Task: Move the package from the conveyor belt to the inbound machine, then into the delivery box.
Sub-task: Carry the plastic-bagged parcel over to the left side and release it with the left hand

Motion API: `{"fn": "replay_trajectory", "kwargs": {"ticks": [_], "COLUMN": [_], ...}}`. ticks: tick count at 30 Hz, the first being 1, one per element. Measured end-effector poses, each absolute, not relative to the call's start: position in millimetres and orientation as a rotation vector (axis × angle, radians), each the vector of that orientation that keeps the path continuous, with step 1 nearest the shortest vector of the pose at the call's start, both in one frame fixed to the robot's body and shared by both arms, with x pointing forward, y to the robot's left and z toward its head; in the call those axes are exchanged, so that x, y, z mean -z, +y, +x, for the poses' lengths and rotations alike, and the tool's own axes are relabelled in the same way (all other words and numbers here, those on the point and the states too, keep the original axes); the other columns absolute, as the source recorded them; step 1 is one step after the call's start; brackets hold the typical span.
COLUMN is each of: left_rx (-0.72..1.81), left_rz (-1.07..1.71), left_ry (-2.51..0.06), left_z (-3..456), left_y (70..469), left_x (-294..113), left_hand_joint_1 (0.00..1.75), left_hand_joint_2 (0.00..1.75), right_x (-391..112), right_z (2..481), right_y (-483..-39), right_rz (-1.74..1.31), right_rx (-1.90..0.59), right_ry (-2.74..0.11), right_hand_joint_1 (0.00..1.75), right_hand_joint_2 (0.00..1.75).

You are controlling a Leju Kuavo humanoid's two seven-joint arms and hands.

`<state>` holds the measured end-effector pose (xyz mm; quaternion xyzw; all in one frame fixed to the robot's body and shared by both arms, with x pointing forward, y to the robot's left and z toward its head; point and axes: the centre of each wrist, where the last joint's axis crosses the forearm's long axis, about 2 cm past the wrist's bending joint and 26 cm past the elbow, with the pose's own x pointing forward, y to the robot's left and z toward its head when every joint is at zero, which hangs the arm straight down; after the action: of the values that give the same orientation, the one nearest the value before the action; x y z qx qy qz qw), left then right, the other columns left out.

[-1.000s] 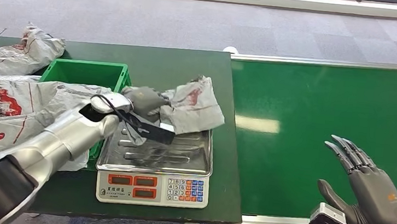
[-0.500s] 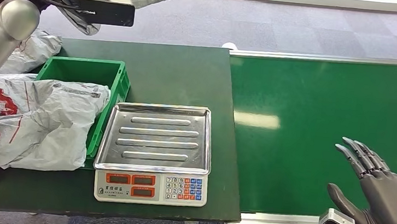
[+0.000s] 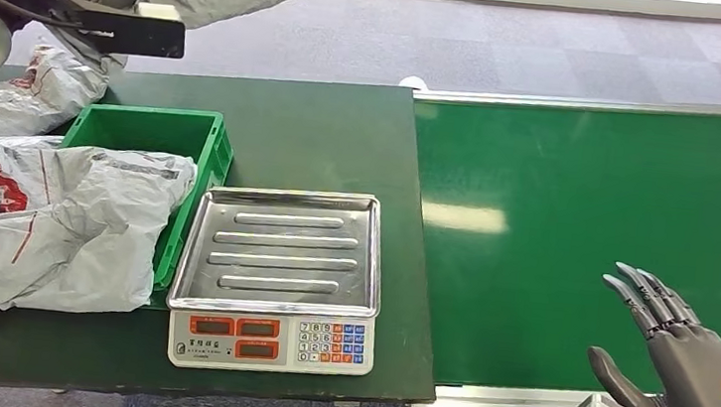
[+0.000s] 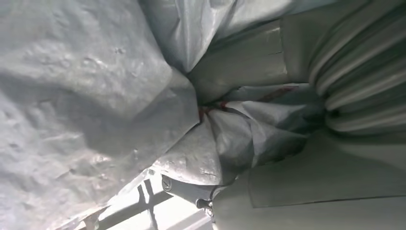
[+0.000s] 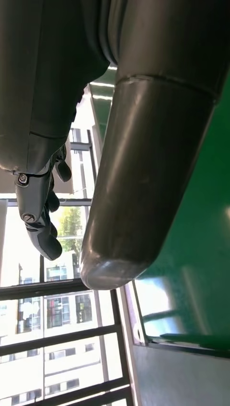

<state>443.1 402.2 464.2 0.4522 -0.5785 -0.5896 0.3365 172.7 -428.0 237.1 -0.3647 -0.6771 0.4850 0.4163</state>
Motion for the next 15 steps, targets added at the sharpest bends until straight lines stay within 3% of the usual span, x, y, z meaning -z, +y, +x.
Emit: {"fn": "replay_trajectory", "kwargs": {"ticks": [6, 15], "left_rx": [1.494, 1.464], "left_rz": [1.164, 1.167], "left_ry": [-1.355, -1.193], "left_z": [410, 376], "left_y": [489, 534], "left_x": [-386, -350], "left_hand_joint_1": [1.75, 1.75], "left_hand_joint_2": [1.75, 1.75], "right_x": [-225, -221], "right_z": [161, 158], "right_y": [-421, -416], "right_rz": [-0.934, -0.939], "right_rx": [-1.198, -1.172], "right_ry": [-1.684, -1.687], "right_hand_joint_1": [0.00, 0.00], "right_hand_joint_2": [0.00, 0.00]}}
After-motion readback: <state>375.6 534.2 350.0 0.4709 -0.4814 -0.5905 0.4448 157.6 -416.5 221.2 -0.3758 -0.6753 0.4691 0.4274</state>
